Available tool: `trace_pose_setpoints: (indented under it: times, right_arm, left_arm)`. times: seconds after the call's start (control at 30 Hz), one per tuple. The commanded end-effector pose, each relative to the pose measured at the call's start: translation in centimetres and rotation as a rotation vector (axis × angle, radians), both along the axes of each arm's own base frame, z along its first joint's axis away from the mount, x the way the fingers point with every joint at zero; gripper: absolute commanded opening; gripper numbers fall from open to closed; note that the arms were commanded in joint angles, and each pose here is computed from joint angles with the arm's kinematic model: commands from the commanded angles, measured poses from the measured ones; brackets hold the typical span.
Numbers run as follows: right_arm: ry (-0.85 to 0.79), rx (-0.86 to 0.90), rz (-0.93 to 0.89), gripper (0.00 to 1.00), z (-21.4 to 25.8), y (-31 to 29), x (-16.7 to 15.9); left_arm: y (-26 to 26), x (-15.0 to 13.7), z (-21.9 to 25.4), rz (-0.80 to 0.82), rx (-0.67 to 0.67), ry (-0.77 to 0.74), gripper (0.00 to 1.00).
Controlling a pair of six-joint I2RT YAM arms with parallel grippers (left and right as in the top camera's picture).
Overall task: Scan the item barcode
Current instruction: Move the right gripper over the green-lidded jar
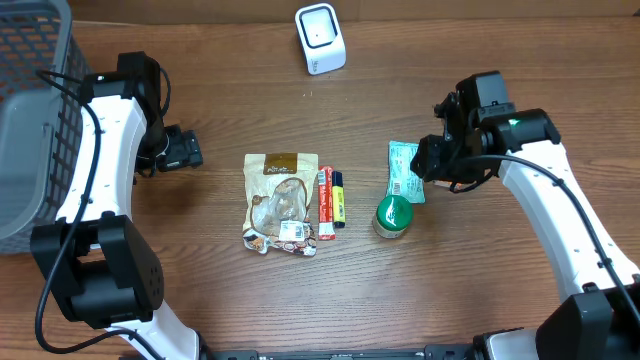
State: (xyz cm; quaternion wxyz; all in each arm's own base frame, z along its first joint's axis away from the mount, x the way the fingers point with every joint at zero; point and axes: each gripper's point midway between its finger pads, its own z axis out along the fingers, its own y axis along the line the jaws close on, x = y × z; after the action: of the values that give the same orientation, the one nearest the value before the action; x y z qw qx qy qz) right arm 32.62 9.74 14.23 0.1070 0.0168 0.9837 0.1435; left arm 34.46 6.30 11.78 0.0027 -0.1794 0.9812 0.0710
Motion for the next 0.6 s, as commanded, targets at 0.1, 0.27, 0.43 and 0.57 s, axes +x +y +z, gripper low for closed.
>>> trace_pose_setpoints:
  times: [0.1, 0.27, 0.43, 0.57]
  right_arm:
    - [-0.025, -0.074, -0.051, 0.52, 0.3, 0.6, 0.0]
    - [-0.045, -0.157, -0.021, 0.65, 0.2, 2.1, -0.7]
    - [-0.045, -0.244, -0.081, 1.0, -0.2, 2.8, -1.8]
    - [-0.035, -0.283, -0.106, 1.0, -1.1, 3.3, -2.8]
  left_arm:
    - [-0.3, 0.3, 0.1, -0.027, -0.004, -0.002, 1.0]
    - [-0.3, 0.3, 0.1, -0.027, -0.004, -0.002, 1.0]
    - [-0.3, 0.3, 0.1, -0.027, -0.004, -0.002, 1.0]
    - [-0.3, 0.3, 0.1, -0.026, -0.004, -0.002, 1.0]
